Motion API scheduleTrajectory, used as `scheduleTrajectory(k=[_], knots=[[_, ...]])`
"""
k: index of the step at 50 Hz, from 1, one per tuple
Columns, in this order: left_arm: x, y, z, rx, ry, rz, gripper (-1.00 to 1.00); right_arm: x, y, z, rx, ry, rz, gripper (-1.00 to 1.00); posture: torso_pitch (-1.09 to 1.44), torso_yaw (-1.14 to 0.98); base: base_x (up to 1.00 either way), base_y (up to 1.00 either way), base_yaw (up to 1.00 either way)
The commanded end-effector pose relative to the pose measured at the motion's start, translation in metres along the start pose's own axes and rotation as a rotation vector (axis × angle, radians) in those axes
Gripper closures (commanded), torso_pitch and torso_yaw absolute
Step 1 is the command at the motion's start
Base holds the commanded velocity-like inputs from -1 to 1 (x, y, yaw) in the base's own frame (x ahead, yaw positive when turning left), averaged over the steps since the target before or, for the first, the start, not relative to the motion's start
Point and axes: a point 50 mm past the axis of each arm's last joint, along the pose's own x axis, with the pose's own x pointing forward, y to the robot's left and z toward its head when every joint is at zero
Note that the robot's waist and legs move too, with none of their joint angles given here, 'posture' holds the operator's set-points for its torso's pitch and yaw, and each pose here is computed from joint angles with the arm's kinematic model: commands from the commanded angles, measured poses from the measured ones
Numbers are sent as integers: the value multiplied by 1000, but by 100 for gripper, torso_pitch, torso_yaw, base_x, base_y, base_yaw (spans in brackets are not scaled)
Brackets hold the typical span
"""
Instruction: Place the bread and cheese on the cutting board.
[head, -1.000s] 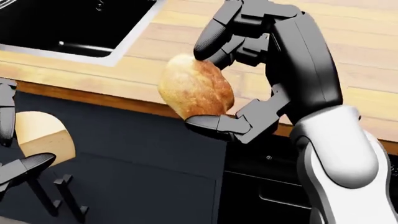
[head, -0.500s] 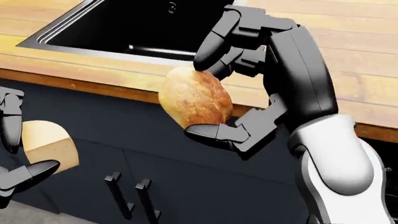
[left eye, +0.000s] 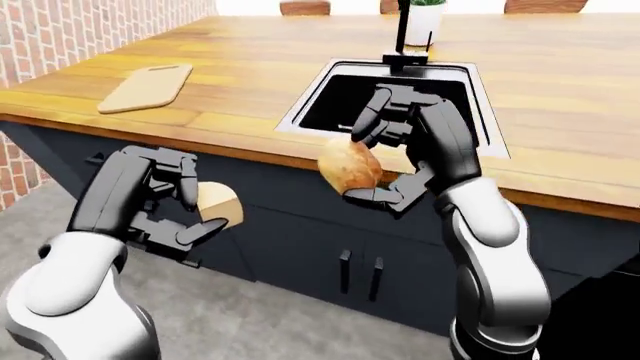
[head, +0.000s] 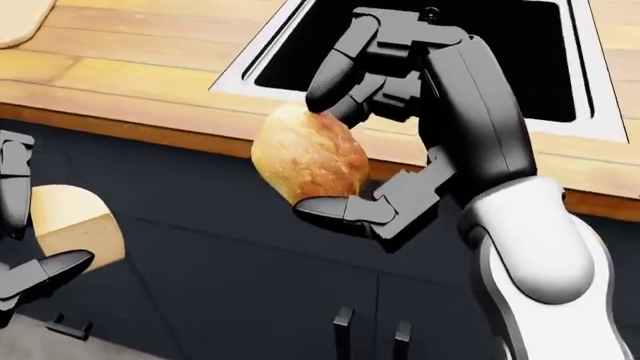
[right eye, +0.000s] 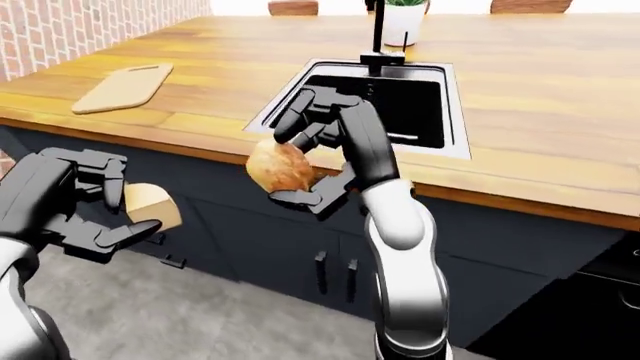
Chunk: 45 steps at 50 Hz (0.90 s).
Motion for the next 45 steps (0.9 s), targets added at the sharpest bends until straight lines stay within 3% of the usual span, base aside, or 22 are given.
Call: scheduleTrajectory(k=[1, 45], knots=[[-4, 4, 11, 28, -66, 32, 100, -3, -7, 19, -21, -112, -46, 100, 0, 0, 27, 100, 0], [-4, 4, 10, 34, -64, 34, 100, -3, -6, 22, -19, -125, -39, 100, 0, 0, 33, 67, 0]])
